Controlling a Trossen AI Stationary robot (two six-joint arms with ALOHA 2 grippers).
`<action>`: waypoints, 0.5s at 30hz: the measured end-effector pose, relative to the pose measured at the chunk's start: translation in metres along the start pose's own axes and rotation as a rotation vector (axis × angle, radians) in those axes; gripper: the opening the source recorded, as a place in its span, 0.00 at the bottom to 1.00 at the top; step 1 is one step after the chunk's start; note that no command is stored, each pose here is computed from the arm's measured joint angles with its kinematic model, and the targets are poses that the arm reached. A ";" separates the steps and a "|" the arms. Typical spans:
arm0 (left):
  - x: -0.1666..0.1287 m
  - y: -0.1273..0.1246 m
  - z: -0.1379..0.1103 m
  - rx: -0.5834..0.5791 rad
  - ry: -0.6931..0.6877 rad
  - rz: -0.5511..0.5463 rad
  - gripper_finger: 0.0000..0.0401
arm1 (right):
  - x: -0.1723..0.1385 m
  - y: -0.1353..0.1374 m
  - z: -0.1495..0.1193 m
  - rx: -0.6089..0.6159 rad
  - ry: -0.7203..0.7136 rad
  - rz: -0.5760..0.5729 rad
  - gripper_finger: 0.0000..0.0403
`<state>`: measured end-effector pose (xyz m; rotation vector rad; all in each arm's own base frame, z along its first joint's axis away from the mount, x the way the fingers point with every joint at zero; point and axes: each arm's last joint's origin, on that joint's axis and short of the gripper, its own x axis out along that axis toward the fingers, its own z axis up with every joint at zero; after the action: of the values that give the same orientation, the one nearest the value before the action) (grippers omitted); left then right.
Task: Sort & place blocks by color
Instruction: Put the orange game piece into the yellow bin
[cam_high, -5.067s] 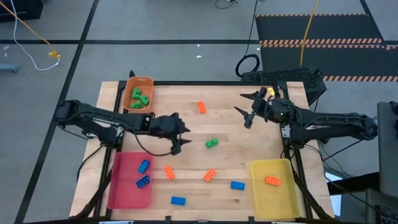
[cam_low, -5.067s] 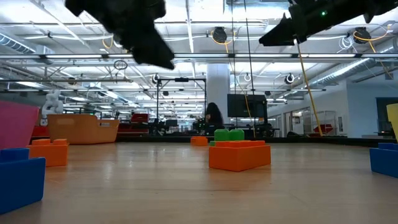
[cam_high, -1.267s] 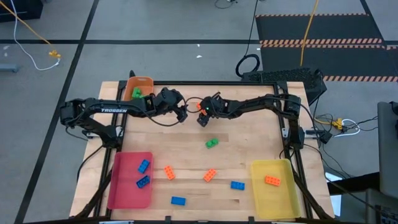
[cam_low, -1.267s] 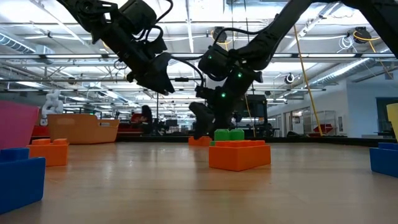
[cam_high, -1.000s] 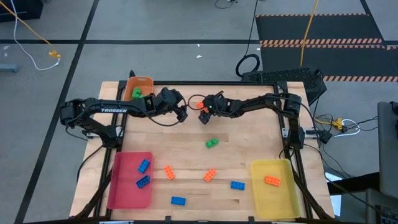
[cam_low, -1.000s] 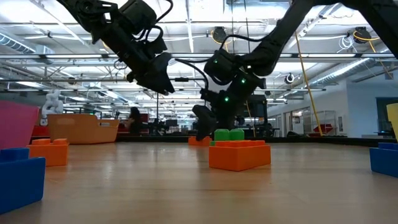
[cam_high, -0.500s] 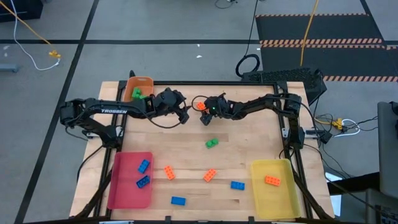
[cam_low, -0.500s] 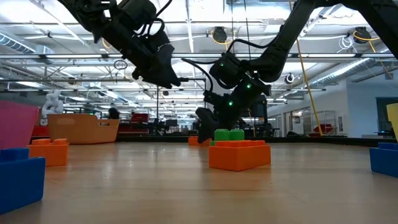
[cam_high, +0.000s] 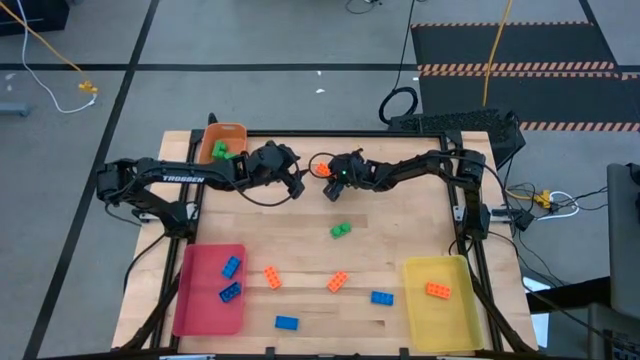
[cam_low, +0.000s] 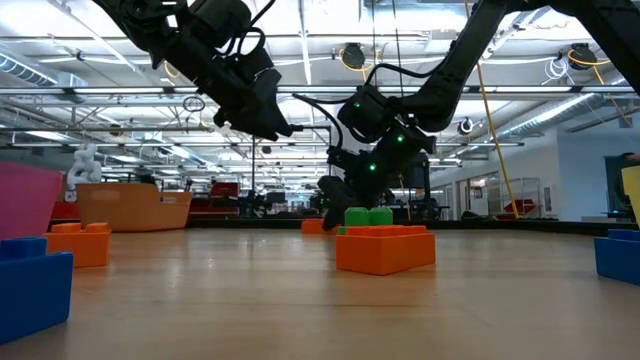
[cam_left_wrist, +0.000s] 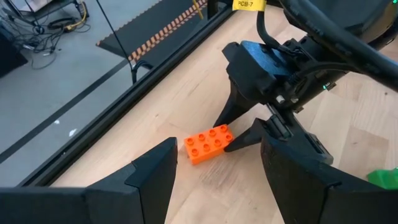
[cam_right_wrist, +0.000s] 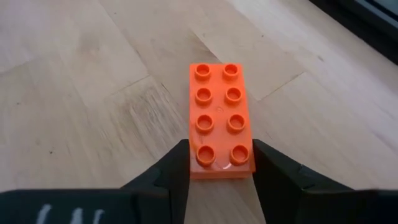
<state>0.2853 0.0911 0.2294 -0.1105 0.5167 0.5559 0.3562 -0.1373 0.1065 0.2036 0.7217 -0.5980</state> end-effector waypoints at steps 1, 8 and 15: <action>0.000 0.000 0.000 0.000 0.001 0.000 0.58 | 0.000 0.000 0.000 -0.006 0.003 -0.001 0.33; 0.000 0.000 -0.002 0.005 0.021 0.003 0.58 | -0.008 0.003 0.000 -0.057 0.049 0.004 0.33; 0.000 0.000 -0.003 0.008 0.029 0.002 0.58 | -0.058 0.013 0.014 -0.126 0.119 0.031 0.33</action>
<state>0.2839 0.0903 0.2269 -0.1109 0.5475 0.5551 0.3370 -0.1066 0.1549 0.1343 0.8665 -0.5123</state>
